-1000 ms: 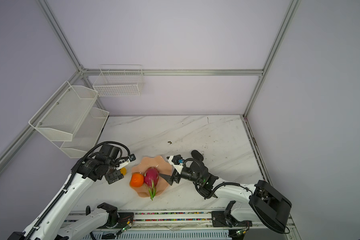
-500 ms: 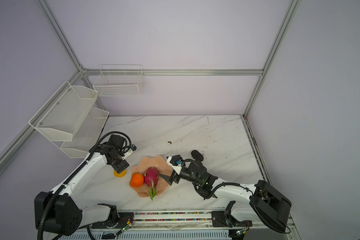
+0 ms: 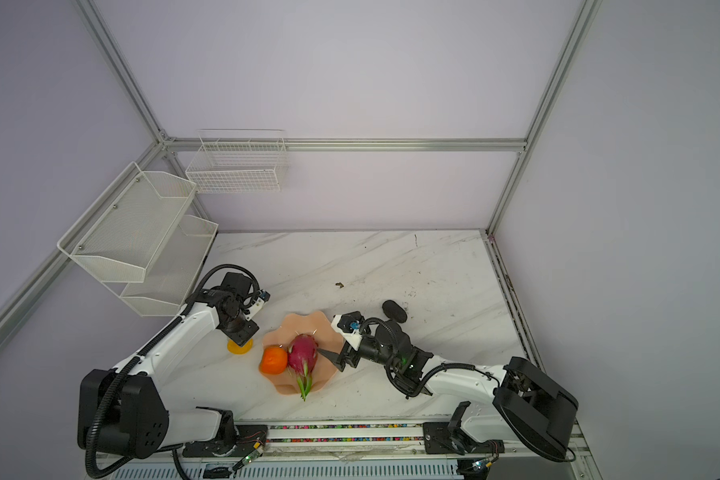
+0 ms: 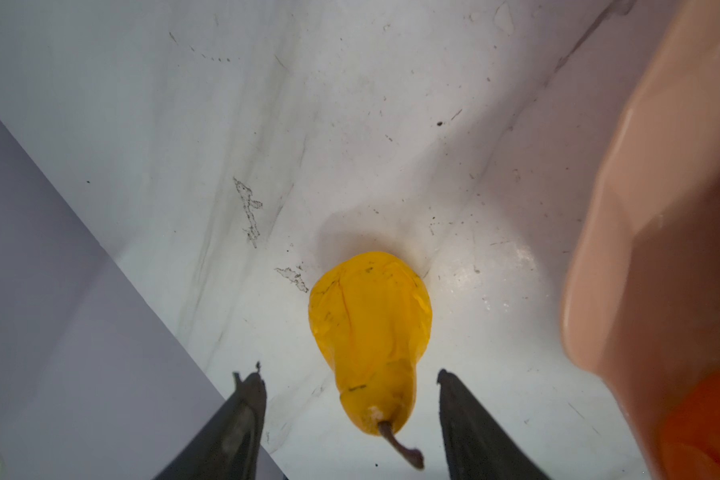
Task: Place and organize the fake fruits in the fruit bowl
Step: 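Grasp the yellow pear with the left gripper, then lift the pear into the bowl beside the dragon fruit and release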
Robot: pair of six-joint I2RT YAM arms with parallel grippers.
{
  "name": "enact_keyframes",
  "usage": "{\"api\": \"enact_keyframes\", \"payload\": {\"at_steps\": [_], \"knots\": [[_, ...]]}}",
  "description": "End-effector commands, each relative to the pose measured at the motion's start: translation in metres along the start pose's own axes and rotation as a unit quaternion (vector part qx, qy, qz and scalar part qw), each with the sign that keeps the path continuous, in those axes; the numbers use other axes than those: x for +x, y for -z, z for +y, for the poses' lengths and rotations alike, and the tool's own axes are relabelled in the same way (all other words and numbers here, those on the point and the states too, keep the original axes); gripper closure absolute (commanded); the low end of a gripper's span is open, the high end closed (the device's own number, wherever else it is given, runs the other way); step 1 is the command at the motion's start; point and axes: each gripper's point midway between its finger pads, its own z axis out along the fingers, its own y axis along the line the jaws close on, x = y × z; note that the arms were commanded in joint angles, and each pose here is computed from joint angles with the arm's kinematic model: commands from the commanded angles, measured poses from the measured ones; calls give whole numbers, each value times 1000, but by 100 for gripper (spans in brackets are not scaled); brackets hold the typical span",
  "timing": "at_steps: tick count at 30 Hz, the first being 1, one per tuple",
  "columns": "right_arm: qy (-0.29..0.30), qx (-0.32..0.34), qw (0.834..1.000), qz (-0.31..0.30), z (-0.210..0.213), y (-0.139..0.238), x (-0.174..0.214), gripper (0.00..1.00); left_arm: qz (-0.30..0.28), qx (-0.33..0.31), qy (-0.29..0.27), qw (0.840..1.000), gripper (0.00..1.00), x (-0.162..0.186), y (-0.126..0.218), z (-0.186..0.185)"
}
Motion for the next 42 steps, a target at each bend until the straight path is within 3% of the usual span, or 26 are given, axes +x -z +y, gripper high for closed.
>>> {"api": "enact_keyframes", "payload": {"at_steps": [1, 10, 17, 26, 36, 42], "knots": [[20, 0, 1000, -2, -1, -5, -7, 3, 15, 17, 20, 1000, 35, 18, -9, -14], [21, -1, 1000, 3, -1, -6, -4, 3, 31, 5, 25, 999, 36, 14, -26, -10], [20, 0, 1000, 10, -1, -8, 0, 3, 59, 20, 26, 998, 49, 18, -42, -17], [22, -1, 1000, 13, -1, -10, 1, 3, 46, 33, 39, 998, 66, 15, -35, -17], [21, 32, 999, -13, -11, 1, -9, 3, -91, 44, 59, 993, 73, -20, 35, -8], [18, 55, 998, -20, -20, 6, -11, 3, -130, 62, 44, 989, 75, -36, 60, -9]]}}
